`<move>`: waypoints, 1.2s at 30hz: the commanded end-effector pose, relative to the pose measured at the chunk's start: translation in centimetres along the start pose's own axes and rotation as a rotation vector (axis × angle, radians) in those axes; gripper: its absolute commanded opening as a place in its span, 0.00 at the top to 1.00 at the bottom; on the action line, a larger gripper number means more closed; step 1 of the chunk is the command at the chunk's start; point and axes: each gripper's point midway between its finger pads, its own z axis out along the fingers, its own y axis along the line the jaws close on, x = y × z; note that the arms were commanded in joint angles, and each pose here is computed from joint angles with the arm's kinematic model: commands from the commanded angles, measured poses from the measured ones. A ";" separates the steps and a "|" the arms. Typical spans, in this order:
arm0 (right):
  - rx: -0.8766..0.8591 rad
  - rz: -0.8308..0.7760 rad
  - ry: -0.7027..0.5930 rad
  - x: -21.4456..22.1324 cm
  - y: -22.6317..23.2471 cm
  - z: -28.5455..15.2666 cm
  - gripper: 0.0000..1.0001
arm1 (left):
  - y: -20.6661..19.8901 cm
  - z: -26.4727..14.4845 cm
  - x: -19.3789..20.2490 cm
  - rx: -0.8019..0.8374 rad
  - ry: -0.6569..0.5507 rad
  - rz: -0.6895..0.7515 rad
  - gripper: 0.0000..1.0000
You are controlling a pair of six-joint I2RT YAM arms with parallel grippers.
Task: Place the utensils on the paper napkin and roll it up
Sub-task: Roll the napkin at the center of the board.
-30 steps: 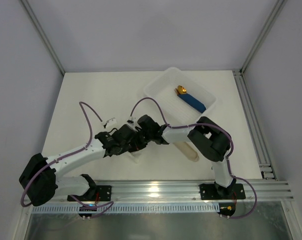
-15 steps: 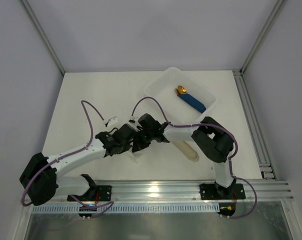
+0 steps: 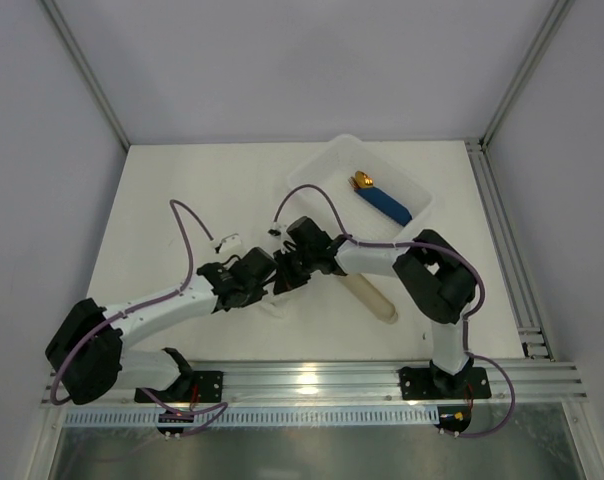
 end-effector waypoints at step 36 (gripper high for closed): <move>-0.034 -0.085 -0.056 -3.6 -0.5 -0.5 0.96 | -4.0 0.3 -2.3 0.039 -0.045 0.028 1.00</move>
